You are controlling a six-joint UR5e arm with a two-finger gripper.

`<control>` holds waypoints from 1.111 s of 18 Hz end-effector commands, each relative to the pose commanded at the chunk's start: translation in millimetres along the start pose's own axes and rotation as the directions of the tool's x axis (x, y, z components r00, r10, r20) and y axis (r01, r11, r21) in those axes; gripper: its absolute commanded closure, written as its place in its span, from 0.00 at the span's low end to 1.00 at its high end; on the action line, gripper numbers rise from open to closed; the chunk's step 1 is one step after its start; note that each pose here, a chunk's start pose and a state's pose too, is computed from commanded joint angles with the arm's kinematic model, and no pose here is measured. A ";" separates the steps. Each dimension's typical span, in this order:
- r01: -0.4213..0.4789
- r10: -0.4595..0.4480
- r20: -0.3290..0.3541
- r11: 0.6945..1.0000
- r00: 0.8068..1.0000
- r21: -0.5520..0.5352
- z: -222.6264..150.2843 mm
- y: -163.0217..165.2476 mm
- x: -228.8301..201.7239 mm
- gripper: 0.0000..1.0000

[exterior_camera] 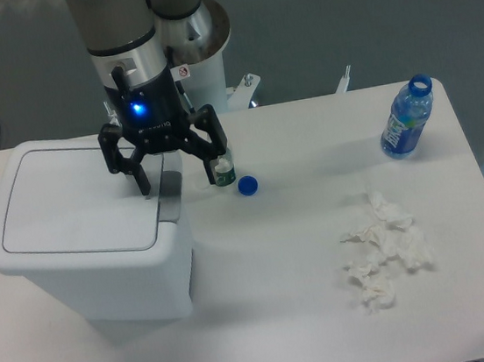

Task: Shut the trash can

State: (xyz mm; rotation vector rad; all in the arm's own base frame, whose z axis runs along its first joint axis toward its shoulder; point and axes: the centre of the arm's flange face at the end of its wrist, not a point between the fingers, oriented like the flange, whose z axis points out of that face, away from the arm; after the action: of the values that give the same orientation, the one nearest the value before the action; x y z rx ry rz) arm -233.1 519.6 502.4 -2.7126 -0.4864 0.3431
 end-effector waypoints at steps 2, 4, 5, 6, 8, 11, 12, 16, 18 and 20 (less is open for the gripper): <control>-0.002 0.002 -0.002 1.000 1.000 -0.003 1.0 -0.1 0.9 0.00; -0.002 0.002 -0.003 1.000 1.000 -0.007 4.0 -0.4 1.0 0.00; -0.002 0.002 -0.003 1.000 1.000 -0.007 4.0 -0.4 1.0 0.00; -0.002 0.002 -0.002 1.000 1.000 -0.006 3.8 -0.6 0.9 0.00; -0.001 0.001 0.000 1.000 1.000 0.002 -0.5 -1.1 0.5 0.00; 0.000 0.000 0.006 1.000 1.000 0.030 -14.7 -7.5 -2.8 0.00; 0.001 -0.002 0.007 0.999 1.000 0.035 -17.5 -8.4 -4.0 0.00; 0.003 -0.004 0.011 0.999 1.000 0.046 -25.1 -7.7 -5.1 0.00; 0.009 -0.009 0.013 0.999 1.000 0.048 -26.0 -8.2 -8.6 0.00; 0.027 -0.028 0.028 0.998 0.999 0.050 -25.7 -6.7 -26.8 0.00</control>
State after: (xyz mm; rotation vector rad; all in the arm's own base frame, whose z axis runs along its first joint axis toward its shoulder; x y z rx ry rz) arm -251.8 507.5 532.8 -2.6535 -0.5156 0.3827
